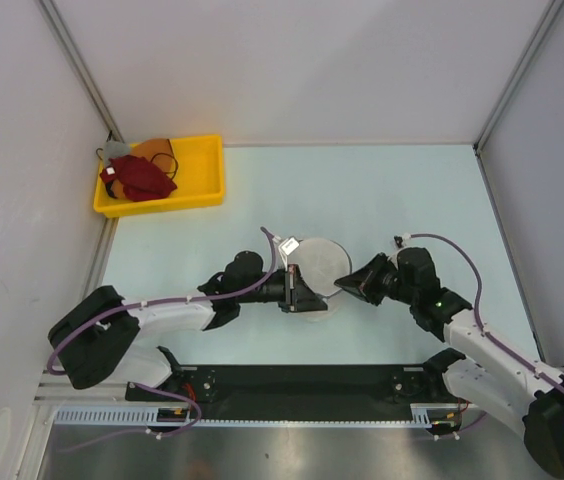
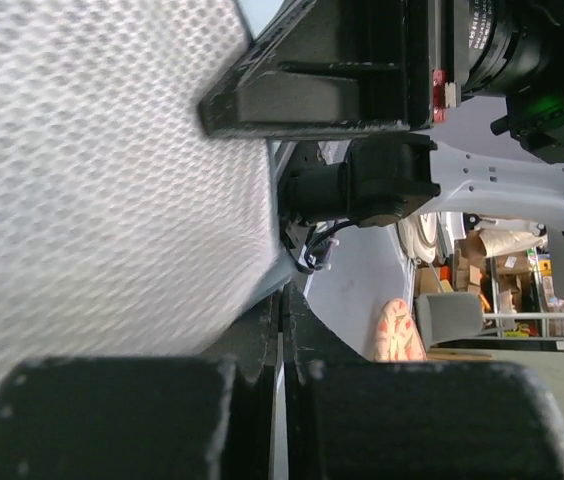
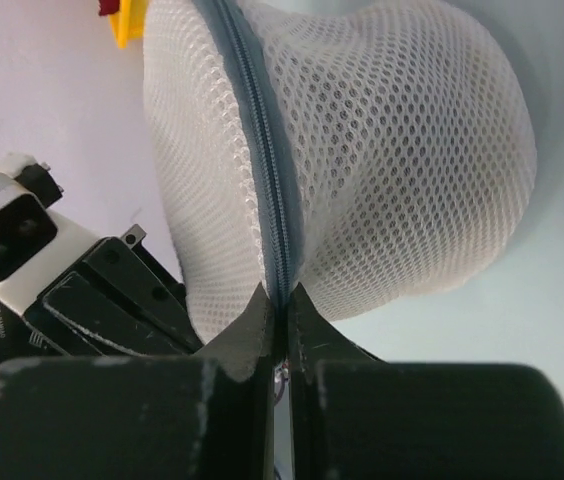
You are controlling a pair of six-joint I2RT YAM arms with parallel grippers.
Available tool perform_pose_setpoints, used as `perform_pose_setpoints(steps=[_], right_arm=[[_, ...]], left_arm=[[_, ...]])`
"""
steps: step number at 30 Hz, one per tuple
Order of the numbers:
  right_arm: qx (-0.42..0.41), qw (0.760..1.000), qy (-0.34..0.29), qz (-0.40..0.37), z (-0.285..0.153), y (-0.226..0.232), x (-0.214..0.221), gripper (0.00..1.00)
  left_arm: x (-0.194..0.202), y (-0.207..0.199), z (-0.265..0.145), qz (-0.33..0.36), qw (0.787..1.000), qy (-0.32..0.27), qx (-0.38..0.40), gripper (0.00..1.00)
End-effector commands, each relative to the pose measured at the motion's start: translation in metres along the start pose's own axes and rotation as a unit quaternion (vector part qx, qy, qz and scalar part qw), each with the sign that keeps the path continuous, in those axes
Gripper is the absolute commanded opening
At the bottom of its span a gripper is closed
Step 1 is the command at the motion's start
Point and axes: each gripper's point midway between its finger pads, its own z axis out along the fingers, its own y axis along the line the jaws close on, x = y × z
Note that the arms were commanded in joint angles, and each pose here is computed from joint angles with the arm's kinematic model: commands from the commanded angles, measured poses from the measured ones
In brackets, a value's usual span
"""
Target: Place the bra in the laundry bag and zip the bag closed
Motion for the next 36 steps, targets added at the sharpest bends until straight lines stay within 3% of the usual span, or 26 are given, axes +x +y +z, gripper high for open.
perform_pose_setpoints(steps=[1, 5, 9, 15, 22, 25, 26, 32, 36], right_arm=[[-0.009, 1.0, -0.013, -0.022, -0.003, -0.004, -0.024, 0.01], [-0.007, 0.999, 0.004, -0.041, -0.006, -0.013, -0.037, 0.0], [-0.002, 0.998, 0.015, -0.058, -0.003, -0.014, -0.052, 0.0], [0.003, 0.994, 0.012, -0.109, 0.017, 0.006, -0.086, 0.0], [-0.008, 0.988, 0.062, -0.142, 0.067, 0.045, -0.112, 0.06], [0.005, 0.984, 0.084, -0.159, 0.082, 0.046, -0.11, 0.2], [0.019, 0.984, 0.086, -0.153, 0.08, 0.039, -0.112, 0.3], [0.095, 0.98, 0.063, -0.162, 0.049, -0.005, -0.108, 0.64], [0.096, 0.98, 0.048, -0.167, 0.021, -0.014, -0.087, 0.73]], left_arm=[[-0.019, 0.007, -0.022, -0.004, 1.0, -0.023, 0.003, 0.0], [-0.05, 0.04, -0.053, 0.004, 0.997, -0.057, -0.056, 0.0], [-0.057, 0.051, -0.068, 0.019, 0.994, -0.062, -0.09, 0.0], [-0.043, 0.036, -0.063, 0.023, 0.997, -0.045, -0.059, 0.0], [-0.011, -0.007, -0.025, 0.034, 0.999, -0.007, -0.019, 0.0], [-0.01, -0.01, -0.014, 0.017, 1.0, -0.01, -0.012, 0.0], [-0.011, -0.011, -0.013, 0.013, 1.0, -0.012, -0.01, 0.0], [-0.018, -0.012, -0.004, 0.013, 1.0, -0.015, -0.006, 0.0], [-0.015, -0.009, -0.002, 0.009, 1.0, -0.008, -0.004, 0.0]])
